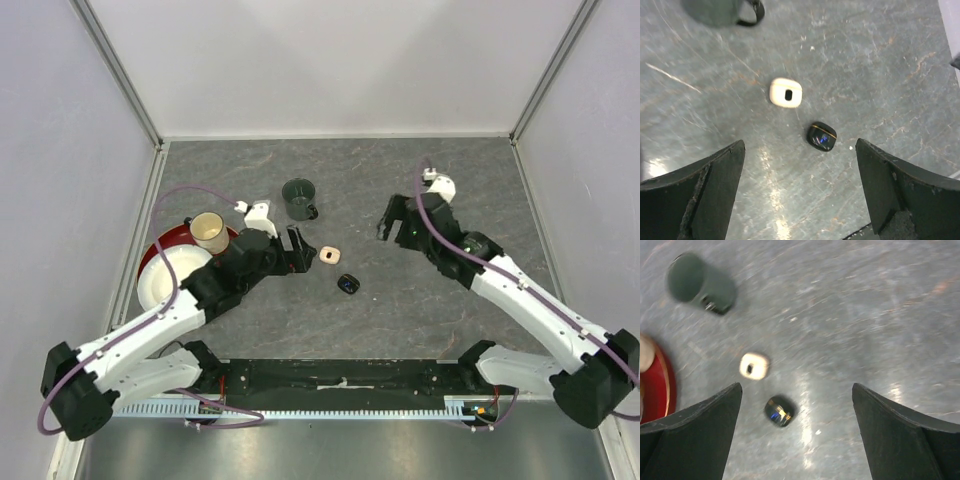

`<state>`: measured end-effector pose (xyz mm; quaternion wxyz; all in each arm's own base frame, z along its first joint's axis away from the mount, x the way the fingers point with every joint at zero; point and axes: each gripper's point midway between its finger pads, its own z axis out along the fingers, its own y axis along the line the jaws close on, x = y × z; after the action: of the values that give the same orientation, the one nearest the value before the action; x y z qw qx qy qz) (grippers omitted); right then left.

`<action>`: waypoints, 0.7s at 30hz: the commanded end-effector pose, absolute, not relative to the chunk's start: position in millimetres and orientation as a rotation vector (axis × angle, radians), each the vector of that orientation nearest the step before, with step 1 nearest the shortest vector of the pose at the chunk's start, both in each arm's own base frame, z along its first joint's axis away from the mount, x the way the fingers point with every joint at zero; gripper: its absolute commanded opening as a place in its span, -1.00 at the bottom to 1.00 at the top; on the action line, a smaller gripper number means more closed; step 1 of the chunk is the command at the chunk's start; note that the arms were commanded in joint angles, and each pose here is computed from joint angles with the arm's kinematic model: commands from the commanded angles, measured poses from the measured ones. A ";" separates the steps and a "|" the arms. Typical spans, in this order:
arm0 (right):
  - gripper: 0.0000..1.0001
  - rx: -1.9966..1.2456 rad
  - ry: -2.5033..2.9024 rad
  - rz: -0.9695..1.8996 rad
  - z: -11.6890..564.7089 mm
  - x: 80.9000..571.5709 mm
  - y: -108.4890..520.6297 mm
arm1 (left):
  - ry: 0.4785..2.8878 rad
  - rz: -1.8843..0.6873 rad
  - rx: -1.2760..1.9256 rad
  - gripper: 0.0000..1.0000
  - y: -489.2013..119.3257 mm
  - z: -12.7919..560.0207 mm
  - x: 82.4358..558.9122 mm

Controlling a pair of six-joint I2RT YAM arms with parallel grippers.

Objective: Insert the wireless bluetooth earbuds into the charging case
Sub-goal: Place the charging case at the center of the board, then reset both arms

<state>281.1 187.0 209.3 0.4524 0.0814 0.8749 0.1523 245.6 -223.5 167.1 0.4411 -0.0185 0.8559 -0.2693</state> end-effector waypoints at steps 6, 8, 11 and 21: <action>0.96 0.458 2.243 0.242 145.0 321.3 83.9 | 1.922 -0.498 0.023 0.96 -177.2 237.7 245.9; 0.96 0.491 2.221 0.136 134.1 325.5 64.5 | 1.910 -0.515 0.004 0.96 -171.3 241.6 239.7; 0.96 0.486 2.223 -0.050 117.7 329.7 37.6 | 1.894 -0.493 0.016 0.96 -161.0 241.3 234.1; 0.96 0.608 1.888 -0.501 112.8 328.9 -35.1 | 1.956 -0.365 0.025 0.96 -143.8 219.0 232.2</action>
<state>315.4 -5.1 78.1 0.4329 0.2218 0.8631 -0.1358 229.8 -153.2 226.6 0.5417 0.0031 0.8190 -0.1893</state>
